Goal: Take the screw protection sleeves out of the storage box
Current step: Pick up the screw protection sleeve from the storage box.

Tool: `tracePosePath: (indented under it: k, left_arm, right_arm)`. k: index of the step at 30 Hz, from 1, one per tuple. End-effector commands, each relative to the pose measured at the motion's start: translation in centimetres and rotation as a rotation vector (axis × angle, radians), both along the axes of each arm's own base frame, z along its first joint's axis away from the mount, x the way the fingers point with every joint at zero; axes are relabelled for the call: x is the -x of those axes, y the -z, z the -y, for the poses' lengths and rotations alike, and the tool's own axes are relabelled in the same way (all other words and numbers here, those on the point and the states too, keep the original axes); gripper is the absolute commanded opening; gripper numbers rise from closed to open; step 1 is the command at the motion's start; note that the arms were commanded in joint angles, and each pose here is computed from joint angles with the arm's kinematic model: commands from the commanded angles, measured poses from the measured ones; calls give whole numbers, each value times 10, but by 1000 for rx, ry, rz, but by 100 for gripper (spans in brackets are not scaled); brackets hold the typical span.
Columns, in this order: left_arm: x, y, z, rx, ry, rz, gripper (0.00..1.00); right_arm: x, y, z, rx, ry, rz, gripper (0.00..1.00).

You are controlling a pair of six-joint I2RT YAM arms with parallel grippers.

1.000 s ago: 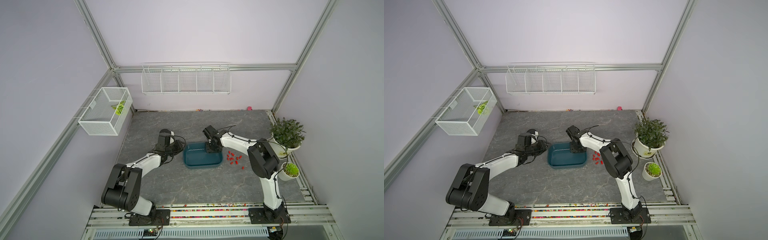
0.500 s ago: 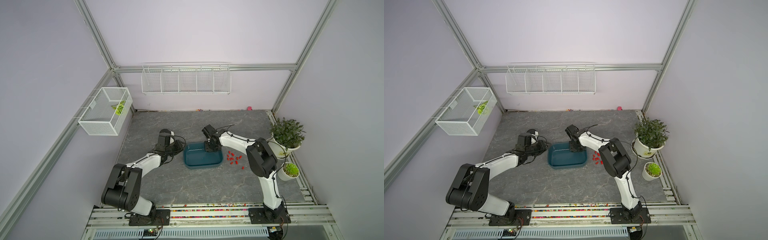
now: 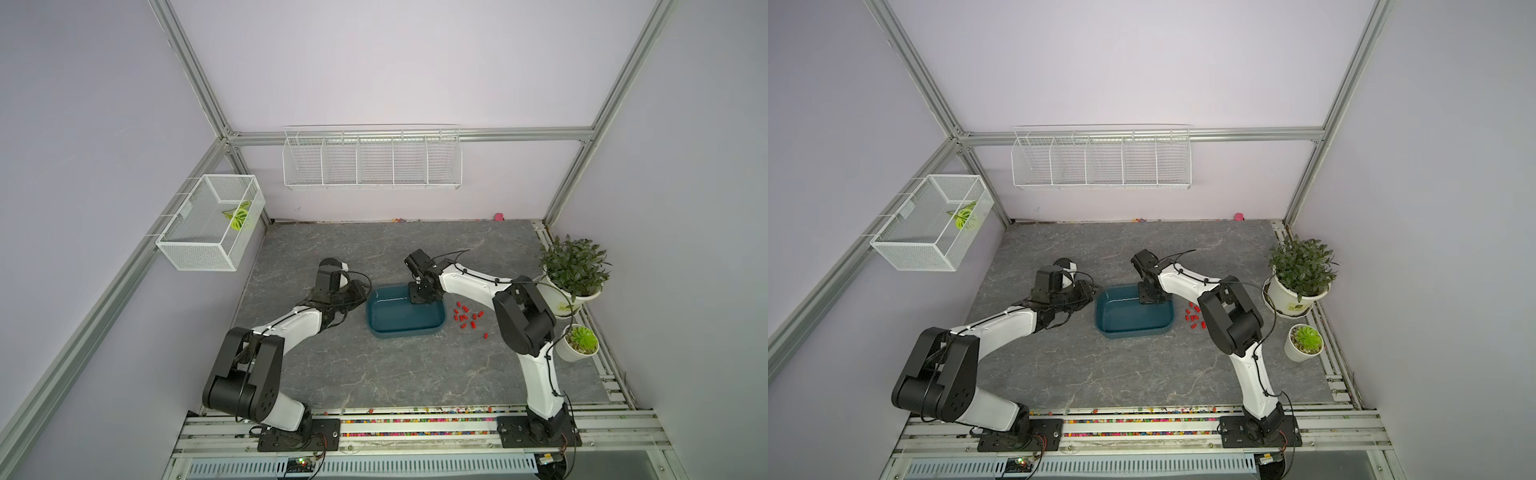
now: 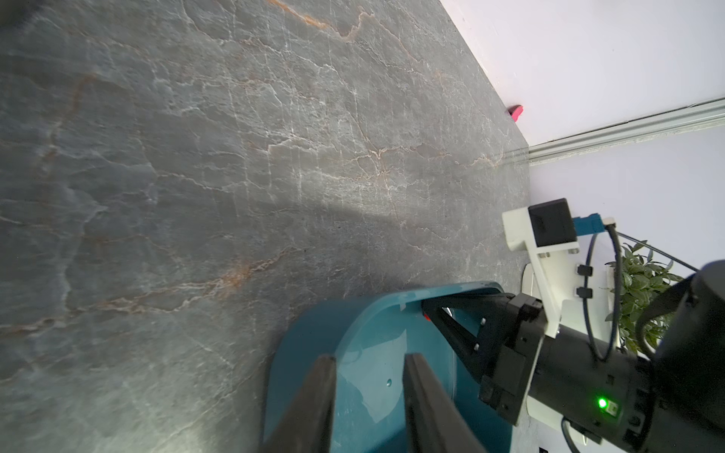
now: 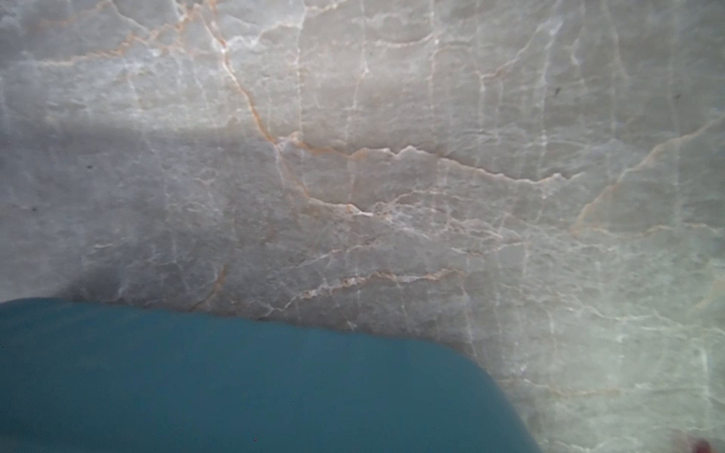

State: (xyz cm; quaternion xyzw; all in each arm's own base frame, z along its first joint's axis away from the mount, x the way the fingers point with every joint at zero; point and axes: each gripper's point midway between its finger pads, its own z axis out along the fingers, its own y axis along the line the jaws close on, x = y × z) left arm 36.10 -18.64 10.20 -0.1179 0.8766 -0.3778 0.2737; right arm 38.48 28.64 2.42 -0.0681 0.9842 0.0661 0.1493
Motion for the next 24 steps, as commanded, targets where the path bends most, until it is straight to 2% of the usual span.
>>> tracePosePath:
  k: [1, 24]
  left_arm:
    - [0, -5, -1, 1, 5, 20, 36]
    - [-1, -3, -2, -4, 2, 14, 36]
  right_arm:
    - [9, -2, -2, -25, -28, -14, 9]
    - [13, -21, -8, -88, -70, 20, 9]
